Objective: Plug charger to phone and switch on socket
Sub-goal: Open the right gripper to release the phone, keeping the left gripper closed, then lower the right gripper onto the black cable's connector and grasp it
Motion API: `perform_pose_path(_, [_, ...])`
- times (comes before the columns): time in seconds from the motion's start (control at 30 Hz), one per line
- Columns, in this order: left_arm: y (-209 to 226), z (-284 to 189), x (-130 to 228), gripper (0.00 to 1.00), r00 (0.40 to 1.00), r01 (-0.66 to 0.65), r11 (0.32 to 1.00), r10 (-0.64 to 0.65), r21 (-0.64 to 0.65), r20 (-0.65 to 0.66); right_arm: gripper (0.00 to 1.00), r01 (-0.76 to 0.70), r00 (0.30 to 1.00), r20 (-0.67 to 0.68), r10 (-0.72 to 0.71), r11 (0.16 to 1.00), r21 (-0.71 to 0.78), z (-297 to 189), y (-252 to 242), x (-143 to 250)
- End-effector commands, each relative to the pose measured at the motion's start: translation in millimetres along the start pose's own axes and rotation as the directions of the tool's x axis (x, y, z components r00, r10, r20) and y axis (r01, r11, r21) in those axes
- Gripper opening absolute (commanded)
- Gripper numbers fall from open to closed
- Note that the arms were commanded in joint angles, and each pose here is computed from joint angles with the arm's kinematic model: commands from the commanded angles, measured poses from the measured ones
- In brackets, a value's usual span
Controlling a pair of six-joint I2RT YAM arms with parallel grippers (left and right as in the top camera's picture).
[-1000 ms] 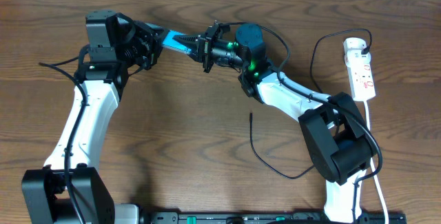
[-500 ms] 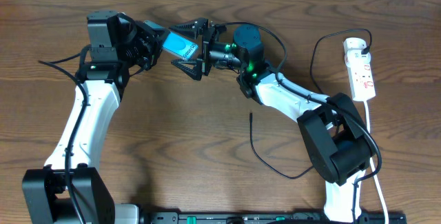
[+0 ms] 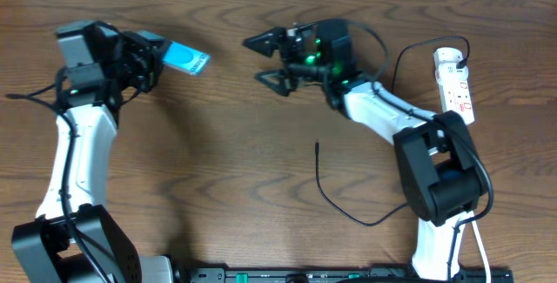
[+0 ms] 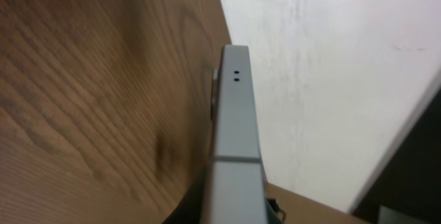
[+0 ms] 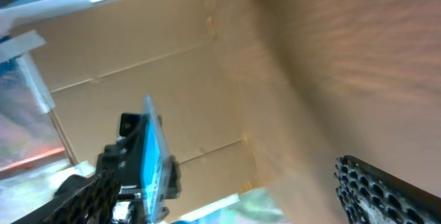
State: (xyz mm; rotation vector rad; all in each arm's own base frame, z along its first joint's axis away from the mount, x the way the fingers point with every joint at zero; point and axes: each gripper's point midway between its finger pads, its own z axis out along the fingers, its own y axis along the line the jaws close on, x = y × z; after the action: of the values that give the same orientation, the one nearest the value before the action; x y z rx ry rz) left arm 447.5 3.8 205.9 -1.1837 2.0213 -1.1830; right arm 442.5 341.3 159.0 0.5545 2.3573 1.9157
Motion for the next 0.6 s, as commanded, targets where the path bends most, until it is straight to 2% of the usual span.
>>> perform_pose_path(0.0, [-15.2,-16.2,15.0,0.07,0.981,-0.090,0.988,0.110,0.129,-0.158,0.99,0.183,0.983,-0.009,-0.183,0.983,0.031,-26.0,-8.6,-17.7])
perform_pose_path(0.13, [-18.7,-23.4,33.0,0.08,0.946,-0.151,0.967,0.202,0.206,-0.254,0.99,0.177,0.982,0.025,-0.189,0.955,0.237,-55.7,-56.1,-32.5])
perform_pose_path(0.27, [-10.1,-21.7,42.4,0.07,0.925,-0.174,0.962,0.232,0.210,-0.300,0.99,0.133,0.969,0.097,-0.227,0.811,0.570,-104.7,-98.8,-35.0])
perform_pose_path(0.37, [-3.3,-17.7,45.5,0.07,0.914,-0.173,0.962,0.237,0.212,-0.328,0.99,0.132,0.954,0.104,-0.279,0.709,0.693,-133.9,-97.8,-29.0])
perform_pose_path(0.57, [6.3,-1.7,67.6,0.07,0.857,-0.163,0.951,0.270,0.264,-0.440,0.99,0.120,0.931,0.093,-0.353,0.535,0.836,-182.7,-85.2,-1.2])
